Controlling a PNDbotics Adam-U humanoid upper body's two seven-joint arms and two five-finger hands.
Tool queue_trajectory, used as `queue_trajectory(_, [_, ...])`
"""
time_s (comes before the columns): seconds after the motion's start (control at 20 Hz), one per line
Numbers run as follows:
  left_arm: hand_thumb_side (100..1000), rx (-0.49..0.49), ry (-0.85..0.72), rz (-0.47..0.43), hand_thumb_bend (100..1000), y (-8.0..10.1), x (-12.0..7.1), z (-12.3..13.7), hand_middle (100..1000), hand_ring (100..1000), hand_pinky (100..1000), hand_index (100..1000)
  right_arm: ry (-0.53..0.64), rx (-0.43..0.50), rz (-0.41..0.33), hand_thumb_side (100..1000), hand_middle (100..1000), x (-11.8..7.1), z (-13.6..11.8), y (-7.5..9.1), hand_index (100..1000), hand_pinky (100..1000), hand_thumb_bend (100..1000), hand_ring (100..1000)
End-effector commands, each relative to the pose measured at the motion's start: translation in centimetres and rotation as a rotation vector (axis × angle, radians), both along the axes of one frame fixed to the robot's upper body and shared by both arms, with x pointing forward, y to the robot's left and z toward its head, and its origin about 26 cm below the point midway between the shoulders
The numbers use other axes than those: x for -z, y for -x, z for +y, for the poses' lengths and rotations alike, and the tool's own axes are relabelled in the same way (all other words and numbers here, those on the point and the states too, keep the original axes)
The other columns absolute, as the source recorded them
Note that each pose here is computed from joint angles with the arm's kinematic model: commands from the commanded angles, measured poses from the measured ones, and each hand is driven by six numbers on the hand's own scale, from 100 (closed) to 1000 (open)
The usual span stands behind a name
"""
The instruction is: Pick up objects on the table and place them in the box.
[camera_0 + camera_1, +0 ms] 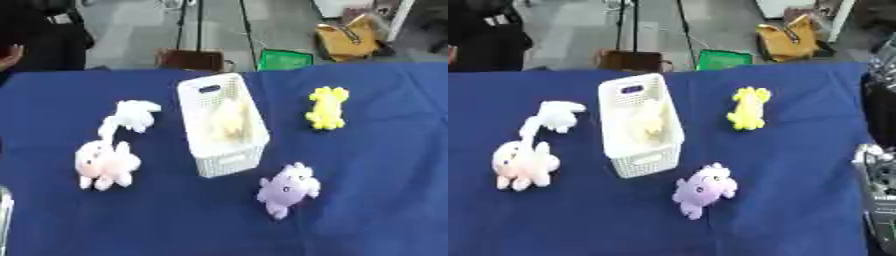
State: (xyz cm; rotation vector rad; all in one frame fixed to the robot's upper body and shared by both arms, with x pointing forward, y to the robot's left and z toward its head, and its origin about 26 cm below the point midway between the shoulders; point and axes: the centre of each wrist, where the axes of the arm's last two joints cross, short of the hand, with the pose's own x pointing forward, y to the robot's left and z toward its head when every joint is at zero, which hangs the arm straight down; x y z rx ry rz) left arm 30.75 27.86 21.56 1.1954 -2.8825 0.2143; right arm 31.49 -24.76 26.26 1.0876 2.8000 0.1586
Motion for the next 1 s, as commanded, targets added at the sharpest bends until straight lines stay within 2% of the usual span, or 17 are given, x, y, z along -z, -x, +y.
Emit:
queue_trajectory(0.05, [633, 0.035, 0.004, -0.102, 100, 0.2, -0.9, -0.1, 660, 557, 562, 739, 0.016, -0.004, -0.032, 805, 723, -0.6, -0.1, 0.4, 780, 778, 100, 726])
queue_trajectory(0.1, [633, 0.035, 0.004, -0.102, 100, 0.2, -0.9, -0.1, 660, 556, 562, 739, 0.02, -0.002, -0.028, 822, 729, -0.6, -0.1, 0.4, 786, 780, 100, 731])
queue_trajectory(0.15, [633, 0.035, 0.004, -0.102, 100, 0.2, -0.9, -0.1, 660, 557, 562, 739, 0.024, 0.0, -0.022, 876, 734, -0.6, -0.1, 0.4, 804, 781, 100, 740])
queue_trajectory(0.4, [633, 0.037, 0.004, -0.103, 100, 0.2, -0.9, -0.1, 661, 556, 562, 740, 0.033, 0.013, -0.005, 849, 704, -0.6, -0.1, 0.4, 793, 760, 100, 715])
queue_trajectory(0.6, [633, 0.036, 0.003, -0.101, 100, 0.2, -0.9, -0.1, 660, 556, 561, 739, 0.035, 0.038, 0.017, 885, 699, -0.8, -0.3, 0.4, 799, 700, 100, 702])
queue_trajectory(0.65, [633, 0.035, 0.003, -0.1, 100, 0.3, -0.9, -0.1, 660, 556, 561, 739, 0.048, 0.057, 0.028, 944, 706, -1.0, -0.4, 0.4, 819, 686, 100, 704])
queue_trajectory(0.75, [633, 0.033, 0.002, -0.099, 100, 0.3, -0.8, 0.0, 660, 556, 561, 739, 0.098, 0.119, 0.069, 957, 719, -1.8, -0.9, 0.5, 841, 665, 100, 704])
queue_trajectory(1.0, [633, 0.033, 0.0, -0.092, 100, 0.3, -0.7, 0.0, 661, 556, 561, 738, 0.292, 0.315, 0.229, 969, 724, -4.7, -1.2, 0.9, 855, 641, 100, 699])
